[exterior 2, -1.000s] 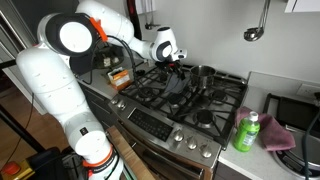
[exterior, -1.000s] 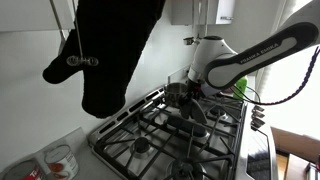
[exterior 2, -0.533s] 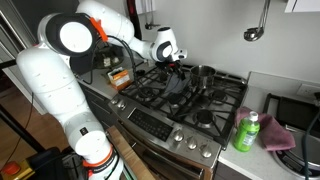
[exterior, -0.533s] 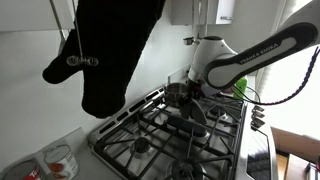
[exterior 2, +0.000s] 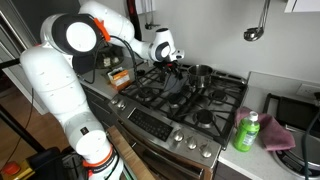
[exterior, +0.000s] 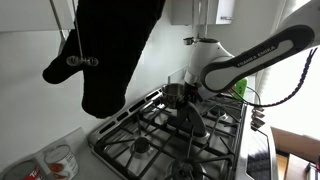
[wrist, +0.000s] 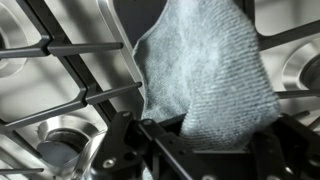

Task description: Put the kitchen towel on the pot them move the pot to the left

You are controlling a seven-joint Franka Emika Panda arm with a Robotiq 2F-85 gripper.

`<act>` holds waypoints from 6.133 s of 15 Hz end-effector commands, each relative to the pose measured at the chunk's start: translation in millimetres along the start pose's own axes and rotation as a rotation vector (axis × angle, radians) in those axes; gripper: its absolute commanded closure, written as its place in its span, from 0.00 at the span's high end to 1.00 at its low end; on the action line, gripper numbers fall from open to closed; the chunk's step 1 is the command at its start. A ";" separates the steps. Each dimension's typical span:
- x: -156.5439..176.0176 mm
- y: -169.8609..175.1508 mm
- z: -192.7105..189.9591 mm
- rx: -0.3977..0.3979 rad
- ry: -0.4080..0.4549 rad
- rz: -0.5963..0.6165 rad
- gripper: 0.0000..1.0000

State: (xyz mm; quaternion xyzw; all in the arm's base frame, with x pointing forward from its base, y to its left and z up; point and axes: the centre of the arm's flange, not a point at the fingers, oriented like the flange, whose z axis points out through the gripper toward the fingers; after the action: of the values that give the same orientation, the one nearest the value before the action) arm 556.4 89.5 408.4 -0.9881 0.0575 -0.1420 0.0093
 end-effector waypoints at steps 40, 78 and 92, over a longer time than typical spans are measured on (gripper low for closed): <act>-59.7 -156.4 -10.0 0.375 -0.265 -0.509 0.00; -76.9 -161.9 -20.8 0.449 -0.418 -0.562 0.00; -77.4 -144.2 -36.0 0.298 -0.457 -0.491 0.92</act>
State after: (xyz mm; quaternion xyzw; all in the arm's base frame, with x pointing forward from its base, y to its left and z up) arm 493.4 251.7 413.9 -0.9628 -0.2207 0.0598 0.1441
